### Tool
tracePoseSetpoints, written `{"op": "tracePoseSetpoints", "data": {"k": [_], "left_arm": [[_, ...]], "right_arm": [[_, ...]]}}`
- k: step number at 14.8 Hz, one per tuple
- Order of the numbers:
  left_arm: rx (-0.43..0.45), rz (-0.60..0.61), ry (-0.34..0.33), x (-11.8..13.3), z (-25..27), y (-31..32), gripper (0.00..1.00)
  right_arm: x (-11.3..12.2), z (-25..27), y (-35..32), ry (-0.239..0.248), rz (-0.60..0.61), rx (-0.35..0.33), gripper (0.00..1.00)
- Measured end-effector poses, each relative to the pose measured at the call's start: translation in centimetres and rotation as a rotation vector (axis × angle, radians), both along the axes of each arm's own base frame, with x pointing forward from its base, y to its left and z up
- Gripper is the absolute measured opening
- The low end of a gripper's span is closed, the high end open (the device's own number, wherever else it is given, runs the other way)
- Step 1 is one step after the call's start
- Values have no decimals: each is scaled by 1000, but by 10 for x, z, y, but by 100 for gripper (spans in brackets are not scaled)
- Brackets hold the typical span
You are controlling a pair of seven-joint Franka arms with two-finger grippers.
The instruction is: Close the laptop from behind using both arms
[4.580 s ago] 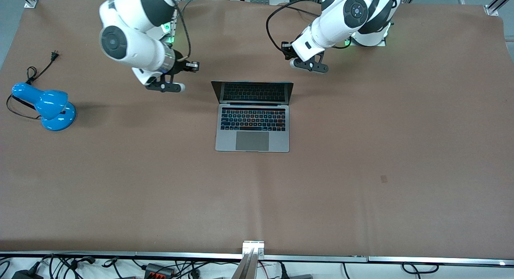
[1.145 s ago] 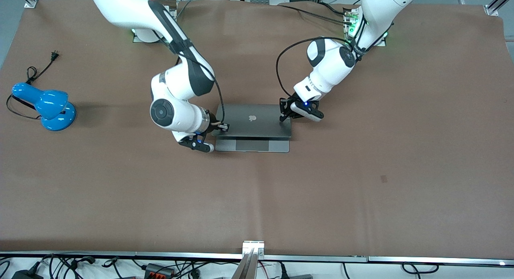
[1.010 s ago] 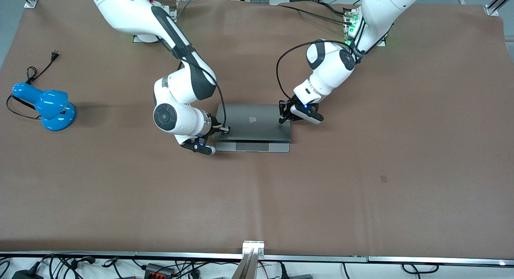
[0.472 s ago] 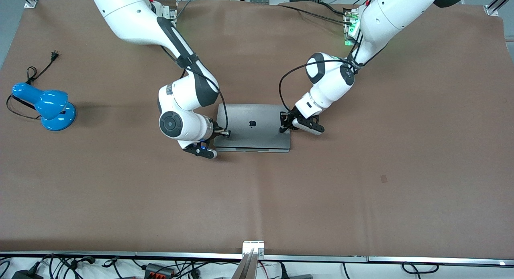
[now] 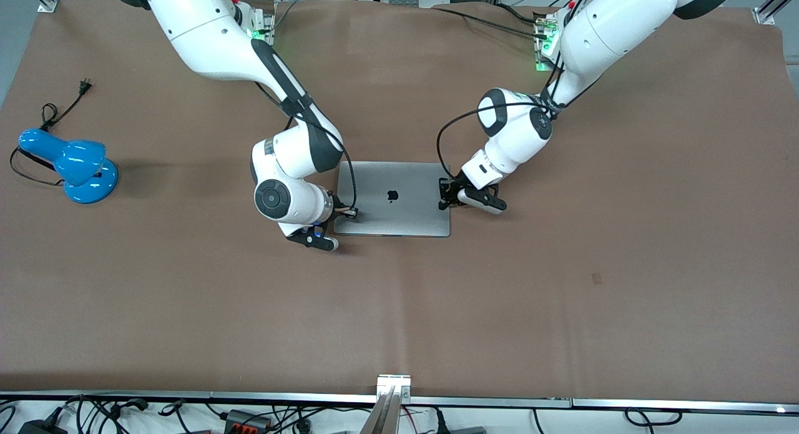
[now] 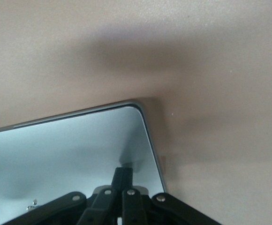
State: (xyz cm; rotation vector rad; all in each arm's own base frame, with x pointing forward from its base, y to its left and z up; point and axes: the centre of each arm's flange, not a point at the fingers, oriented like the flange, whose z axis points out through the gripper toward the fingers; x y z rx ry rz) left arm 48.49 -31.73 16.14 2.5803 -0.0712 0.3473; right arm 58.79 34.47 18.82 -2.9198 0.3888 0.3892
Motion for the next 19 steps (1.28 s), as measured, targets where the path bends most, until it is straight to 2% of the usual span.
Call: {"op": "tracePoseSetpoints", "data": {"k": [5, 7, 9, 13, 16, 19], "left_arm": [[2, 0, -8, 1, 0, 0, 1], [3, 2, -11, 1, 0, 0, 1], [4, 7, -17, 2, 1, 2, 1], [1, 20, -51, 14, 14, 6, 1], [-20, -15, -60, 24, 44, 3, 1], [-42, -73, -15, 36, 78, 15, 1]], "right_arm": [[1, -3, 0, -6, -2, 1, 1], [5, 1, 1, -22, 1, 2, 1], [19, 17, -1, -55, 10, 0, 1], [46, 48, -21, -80, 16, -20, 1], [48, 79, -25, -107, 89, -91, 1], [46, 130, -38, -103, 116, -135, 1]]}}
